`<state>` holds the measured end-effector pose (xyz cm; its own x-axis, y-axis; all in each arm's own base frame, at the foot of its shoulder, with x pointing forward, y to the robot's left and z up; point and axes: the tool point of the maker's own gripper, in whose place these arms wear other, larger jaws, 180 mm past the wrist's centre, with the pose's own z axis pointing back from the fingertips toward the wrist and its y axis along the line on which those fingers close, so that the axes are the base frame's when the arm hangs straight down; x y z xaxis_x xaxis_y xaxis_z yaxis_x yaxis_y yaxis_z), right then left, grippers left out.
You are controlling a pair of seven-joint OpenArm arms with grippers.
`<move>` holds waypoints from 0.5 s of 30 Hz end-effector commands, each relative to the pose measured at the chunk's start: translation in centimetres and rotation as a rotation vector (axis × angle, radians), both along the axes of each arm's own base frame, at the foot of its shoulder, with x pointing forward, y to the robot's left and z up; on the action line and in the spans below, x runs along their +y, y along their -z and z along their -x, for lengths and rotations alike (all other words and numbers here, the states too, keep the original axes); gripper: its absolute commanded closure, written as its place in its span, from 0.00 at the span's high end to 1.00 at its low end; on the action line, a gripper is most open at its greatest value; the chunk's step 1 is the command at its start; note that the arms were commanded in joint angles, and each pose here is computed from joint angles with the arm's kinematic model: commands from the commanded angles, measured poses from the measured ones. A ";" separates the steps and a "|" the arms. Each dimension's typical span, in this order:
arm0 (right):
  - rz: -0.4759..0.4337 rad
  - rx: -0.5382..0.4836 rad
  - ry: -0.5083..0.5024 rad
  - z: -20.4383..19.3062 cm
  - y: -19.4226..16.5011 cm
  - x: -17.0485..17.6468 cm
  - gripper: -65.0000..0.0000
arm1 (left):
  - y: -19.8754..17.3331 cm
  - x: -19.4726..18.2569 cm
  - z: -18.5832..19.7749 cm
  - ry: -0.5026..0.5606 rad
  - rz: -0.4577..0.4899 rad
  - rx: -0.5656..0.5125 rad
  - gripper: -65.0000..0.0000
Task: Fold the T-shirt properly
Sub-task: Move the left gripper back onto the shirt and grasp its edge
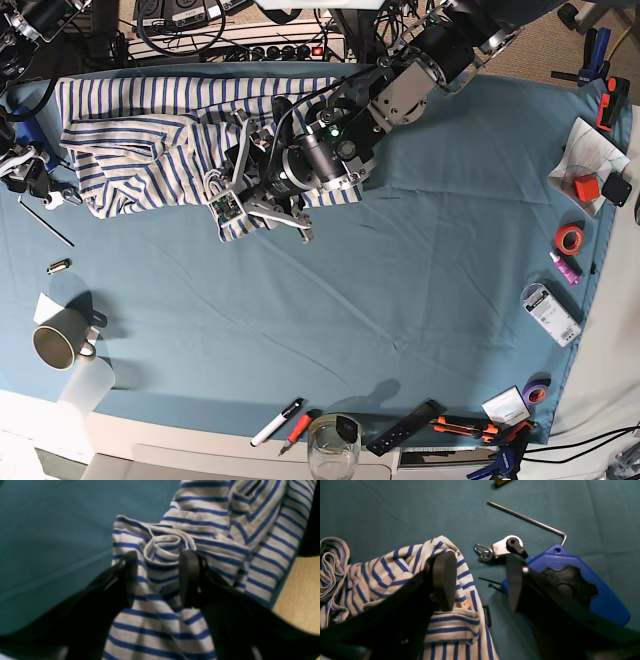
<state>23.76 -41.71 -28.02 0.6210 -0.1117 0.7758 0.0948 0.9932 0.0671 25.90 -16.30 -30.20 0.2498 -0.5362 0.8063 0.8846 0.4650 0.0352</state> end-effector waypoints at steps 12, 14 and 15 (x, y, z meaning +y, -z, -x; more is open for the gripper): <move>0.033 -0.063 -0.009 -0.9 -2.1 -0.5 0.49 | -0.3 -1.1 2.0 0.024 0.074 0.058 0.10; 0.033 -0.068 -0.009 -0.9 -2.2 -0.5 0.49 | -0.2 -1.2 2.3 0.047 0.070 0.053 0.00; 0.033 -0.069 -0.009 -0.9 -2.2 -0.5 0.49 | -0.2 -1.3 2.4 0.058 0.069 0.050 0.00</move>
<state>23.84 -41.73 -27.91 0.6149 -0.1113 0.7807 0.0950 0.9932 0.0669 23.16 -16.84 -31.55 0.2860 -0.5333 0.7961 0.9067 0.4194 -0.0448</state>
